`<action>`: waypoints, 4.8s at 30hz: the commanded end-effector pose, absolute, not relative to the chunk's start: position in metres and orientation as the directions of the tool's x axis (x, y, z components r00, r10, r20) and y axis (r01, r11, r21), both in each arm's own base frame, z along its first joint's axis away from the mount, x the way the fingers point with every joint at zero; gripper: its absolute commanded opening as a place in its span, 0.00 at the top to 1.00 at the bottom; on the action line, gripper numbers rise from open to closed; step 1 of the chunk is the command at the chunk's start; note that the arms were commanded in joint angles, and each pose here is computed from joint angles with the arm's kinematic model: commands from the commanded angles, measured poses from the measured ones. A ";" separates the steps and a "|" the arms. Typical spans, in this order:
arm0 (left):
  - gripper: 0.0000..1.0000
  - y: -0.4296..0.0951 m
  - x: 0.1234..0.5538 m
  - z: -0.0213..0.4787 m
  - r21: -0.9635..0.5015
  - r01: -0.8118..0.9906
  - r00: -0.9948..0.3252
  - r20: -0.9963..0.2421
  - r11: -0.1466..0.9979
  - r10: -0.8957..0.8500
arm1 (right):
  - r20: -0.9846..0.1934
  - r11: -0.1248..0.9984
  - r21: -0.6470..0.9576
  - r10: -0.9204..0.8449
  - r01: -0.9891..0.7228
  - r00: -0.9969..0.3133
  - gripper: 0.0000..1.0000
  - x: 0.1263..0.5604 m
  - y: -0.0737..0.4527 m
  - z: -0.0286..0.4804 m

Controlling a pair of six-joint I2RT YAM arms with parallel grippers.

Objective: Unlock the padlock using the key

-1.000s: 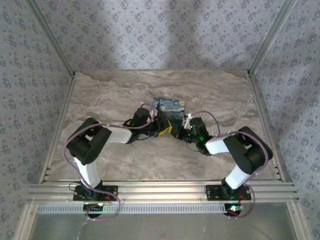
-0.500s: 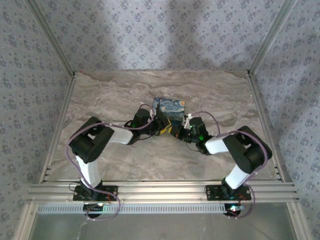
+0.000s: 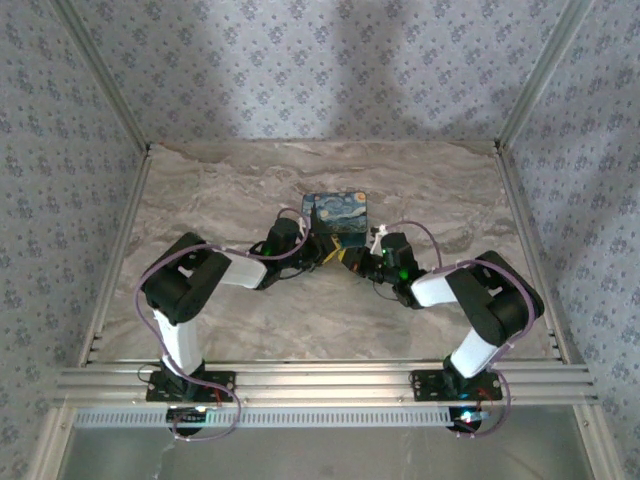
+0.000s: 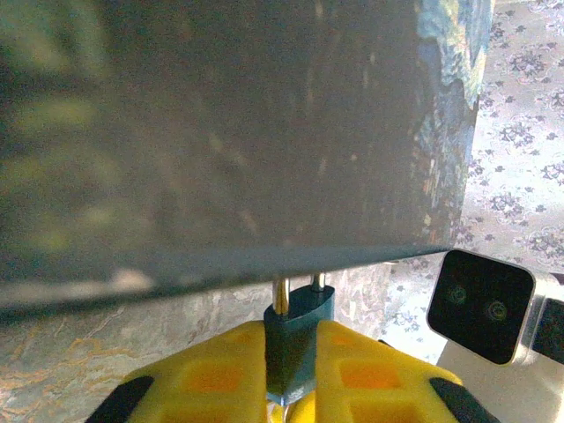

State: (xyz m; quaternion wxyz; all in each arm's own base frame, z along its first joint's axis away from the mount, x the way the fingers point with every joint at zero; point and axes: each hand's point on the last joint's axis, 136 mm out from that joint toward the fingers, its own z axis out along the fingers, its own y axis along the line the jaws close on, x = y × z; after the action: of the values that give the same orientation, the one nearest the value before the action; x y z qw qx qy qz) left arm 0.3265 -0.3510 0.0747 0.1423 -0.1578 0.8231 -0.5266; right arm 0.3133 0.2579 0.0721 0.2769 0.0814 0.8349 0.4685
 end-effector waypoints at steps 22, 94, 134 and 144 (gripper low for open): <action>0.93 -0.361 0.315 0.078 -0.917 -0.132 -0.923 -0.025 0.376 -0.384 | -0.681 0.807 0.518 0.188 -0.284 -0.708 0.41 0.301 0.196 0.086; 0.93 -0.367 0.316 0.087 -0.927 -0.150 -0.928 0.013 0.343 -0.371 | -0.565 0.436 -0.723 -0.820 -0.536 0.094 0.96 0.328 0.246 0.086; 0.94 -0.371 0.312 0.081 -0.926 -0.158 -0.931 0.024 0.342 -0.365 | -0.887 0.778 -0.210 -0.407 -0.592 -0.219 1.00 0.328 0.259 0.091; 0.94 -0.371 0.312 0.082 -0.927 -0.154 -0.930 0.019 0.342 -0.367 | -0.880 0.777 -0.211 -0.416 -0.593 -0.231 1.00 0.327 0.257 0.086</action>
State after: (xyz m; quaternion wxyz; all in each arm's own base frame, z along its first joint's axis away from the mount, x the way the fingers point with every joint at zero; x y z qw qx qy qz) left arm 0.3281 -0.3536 0.0755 0.1261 -0.1968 0.8155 -0.5295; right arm 0.3190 0.2518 0.0705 0.5005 -0.3486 0.7899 0.0631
